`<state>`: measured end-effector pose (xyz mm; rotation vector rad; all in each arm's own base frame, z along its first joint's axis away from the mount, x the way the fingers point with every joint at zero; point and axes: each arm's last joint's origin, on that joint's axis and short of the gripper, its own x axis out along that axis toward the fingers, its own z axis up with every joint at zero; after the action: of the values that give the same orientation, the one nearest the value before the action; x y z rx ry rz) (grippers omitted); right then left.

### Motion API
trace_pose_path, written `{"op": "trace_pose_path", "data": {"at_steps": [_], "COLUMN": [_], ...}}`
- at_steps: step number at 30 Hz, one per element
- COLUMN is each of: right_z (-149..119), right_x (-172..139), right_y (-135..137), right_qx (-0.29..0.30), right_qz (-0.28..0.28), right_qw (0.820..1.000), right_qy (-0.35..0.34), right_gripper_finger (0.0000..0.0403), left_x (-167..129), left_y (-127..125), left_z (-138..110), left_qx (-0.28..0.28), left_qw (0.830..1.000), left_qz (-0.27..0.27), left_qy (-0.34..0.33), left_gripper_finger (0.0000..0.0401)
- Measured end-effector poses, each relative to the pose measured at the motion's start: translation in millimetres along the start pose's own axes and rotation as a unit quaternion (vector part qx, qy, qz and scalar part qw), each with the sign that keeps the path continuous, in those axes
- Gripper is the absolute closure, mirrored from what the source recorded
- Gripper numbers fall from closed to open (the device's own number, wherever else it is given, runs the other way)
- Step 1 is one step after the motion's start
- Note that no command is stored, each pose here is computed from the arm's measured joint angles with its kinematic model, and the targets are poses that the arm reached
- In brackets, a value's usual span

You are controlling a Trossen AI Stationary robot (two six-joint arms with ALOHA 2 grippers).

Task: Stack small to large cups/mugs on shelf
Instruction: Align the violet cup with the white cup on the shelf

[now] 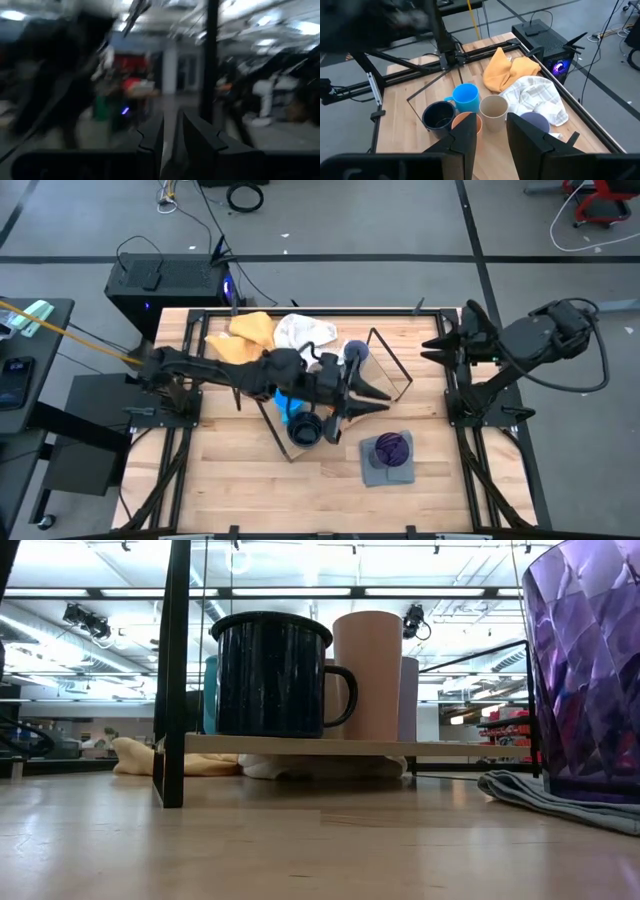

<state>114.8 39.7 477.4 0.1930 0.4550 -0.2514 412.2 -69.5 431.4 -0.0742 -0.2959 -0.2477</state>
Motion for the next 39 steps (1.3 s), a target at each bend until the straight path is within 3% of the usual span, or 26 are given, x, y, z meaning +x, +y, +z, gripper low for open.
{"op": "trace_pose_path", "data": {"at_steps": [3, 9, 14, 21, 33, 39], "right_z": [-0.1, -1.7, -2.0, -1.9, -0.7, 0.7], "right_x": [-1.9, -4.5, -4.8, -4.1, 13.4, 25.9], "right_y": [-1.5, -4.5, -4.9, -4.4, 11.0, 21.5], "right_qx": [0.002, 0.0, -0.001, 0.008, 0.038, 0.051], "right_qz": [0.001, -0.001, -0.001, -0.002, 0.001, -0.003], "right_qw": [1.0, 1.0, 1.0, 1.0, 0.999, 0.998], "right_qy": [-0.002, 0.002, 0.003, 0.003, 0.024, 0.029], "right_gripper_finger": [0.0289, 0.0289, 0.0289, 0.0289, 0.0289, 0.0289], "left_x": [-26.6, -109.2, -180.1, -250.5, -310.7, -325.6], "left_y": [15.4, 35.9, 24.5, 1.8, -3.2, -4.7], "left_z": [-3.9, -5.1, 0.2, -15.6, -70.1, -88.2], "left_qx": [0.003, -0.006, -0.014, -0.041, -0.058, -0.06], "left_qw": [0.999, 0.989, 0.983, 0.974, 0.969, 0.976], "left_qz": [0.043, 0.144, 0.185, 0.221, 0.231, 0.209], "left_qy": [0.028, 0.029, -0.013, 0.008, 0.06, 0.033], "left_gripper_finger": [0.0322, 0.0321, 0.0328, 0.0327, 0.0339, 0.0353]}}
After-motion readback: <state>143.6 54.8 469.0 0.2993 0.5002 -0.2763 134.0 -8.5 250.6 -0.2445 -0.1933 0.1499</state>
